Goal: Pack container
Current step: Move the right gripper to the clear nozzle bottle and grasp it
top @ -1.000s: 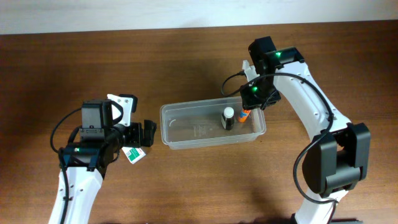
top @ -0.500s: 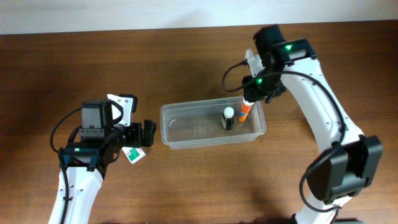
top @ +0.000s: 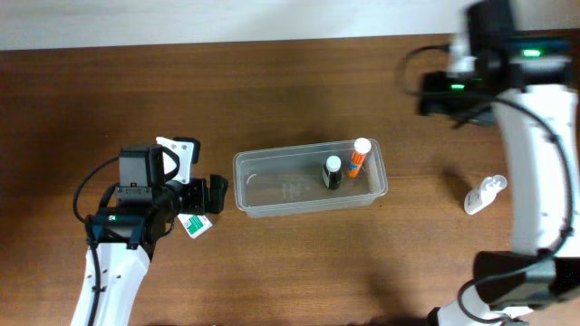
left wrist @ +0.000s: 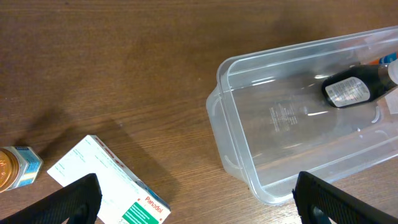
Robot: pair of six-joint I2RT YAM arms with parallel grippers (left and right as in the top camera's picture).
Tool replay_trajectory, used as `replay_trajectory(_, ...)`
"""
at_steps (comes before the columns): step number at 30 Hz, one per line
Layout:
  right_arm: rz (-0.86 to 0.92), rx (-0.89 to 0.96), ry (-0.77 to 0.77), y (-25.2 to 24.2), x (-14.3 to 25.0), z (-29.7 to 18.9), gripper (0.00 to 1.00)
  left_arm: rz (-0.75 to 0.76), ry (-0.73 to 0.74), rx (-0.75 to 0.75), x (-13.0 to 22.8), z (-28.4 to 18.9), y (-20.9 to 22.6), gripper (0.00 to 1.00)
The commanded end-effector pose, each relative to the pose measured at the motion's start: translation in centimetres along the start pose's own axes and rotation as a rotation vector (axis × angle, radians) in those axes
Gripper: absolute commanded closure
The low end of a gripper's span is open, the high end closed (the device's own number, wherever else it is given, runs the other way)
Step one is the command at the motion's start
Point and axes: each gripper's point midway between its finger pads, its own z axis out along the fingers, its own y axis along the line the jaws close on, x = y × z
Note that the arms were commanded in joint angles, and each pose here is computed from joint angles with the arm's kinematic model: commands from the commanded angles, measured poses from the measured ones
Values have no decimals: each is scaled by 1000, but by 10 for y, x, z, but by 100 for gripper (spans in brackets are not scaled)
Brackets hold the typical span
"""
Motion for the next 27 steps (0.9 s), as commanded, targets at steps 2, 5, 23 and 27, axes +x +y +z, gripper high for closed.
replay_trajectory(2,221,74,-17,-65,8,-27,15,7,-24,12,-9,-5,-4,0)
replay_trajectory(5,290,113,56,-99,26,-27,13,7,-25,12,-9,-5,-4,0)
replay_trajectory(23,332,99,46,-125,101,7,2,8,-27,13,-10,-5,-4,0)
replay_trajectory(27,338,101,131,-131,95,43,2,8,-27,13,-10,-5,-4,0)
